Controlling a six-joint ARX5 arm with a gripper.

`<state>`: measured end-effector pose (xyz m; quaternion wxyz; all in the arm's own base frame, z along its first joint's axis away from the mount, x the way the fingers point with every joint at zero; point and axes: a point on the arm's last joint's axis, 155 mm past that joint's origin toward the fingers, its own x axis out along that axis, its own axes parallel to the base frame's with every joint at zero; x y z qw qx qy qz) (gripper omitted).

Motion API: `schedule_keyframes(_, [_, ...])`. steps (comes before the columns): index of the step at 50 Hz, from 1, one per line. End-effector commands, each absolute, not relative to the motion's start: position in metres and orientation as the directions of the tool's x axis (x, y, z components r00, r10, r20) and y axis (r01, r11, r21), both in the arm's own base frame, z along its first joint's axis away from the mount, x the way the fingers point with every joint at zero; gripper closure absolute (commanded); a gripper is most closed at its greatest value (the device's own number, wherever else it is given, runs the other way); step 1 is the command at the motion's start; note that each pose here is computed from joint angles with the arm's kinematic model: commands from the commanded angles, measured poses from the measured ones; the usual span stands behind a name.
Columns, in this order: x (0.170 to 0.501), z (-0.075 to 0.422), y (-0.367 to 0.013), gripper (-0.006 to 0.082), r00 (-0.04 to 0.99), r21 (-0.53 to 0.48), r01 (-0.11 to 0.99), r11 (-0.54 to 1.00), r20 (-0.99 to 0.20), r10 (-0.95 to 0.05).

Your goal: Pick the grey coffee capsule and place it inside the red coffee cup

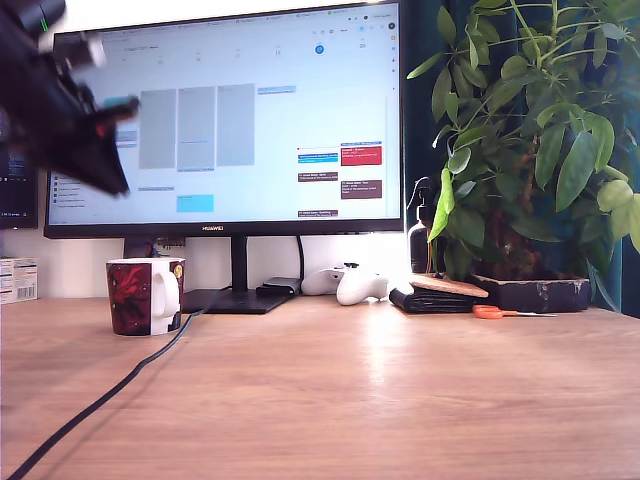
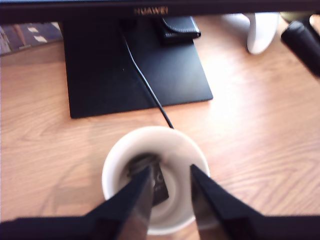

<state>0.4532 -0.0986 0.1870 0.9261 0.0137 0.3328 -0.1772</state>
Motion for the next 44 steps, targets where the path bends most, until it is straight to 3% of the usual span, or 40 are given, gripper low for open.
schedule_keyframes(1, [0.448, 0.209, -0.091, 0.0789, 0.752, -0.061, 0.327, 0.943, -0.587, -0.299])
schedule_keyframes(26, [0.403, 0.274, -0.067, 0.0789, 0.829, 0.005, 0.252, 0.968, -0.516, -0.214])
schedule_keyframes(44, [0.393, 0.277, -0.066, 0.0789, 0.824, 0.003, 0.253, 0.968, -0.525, -0.213])
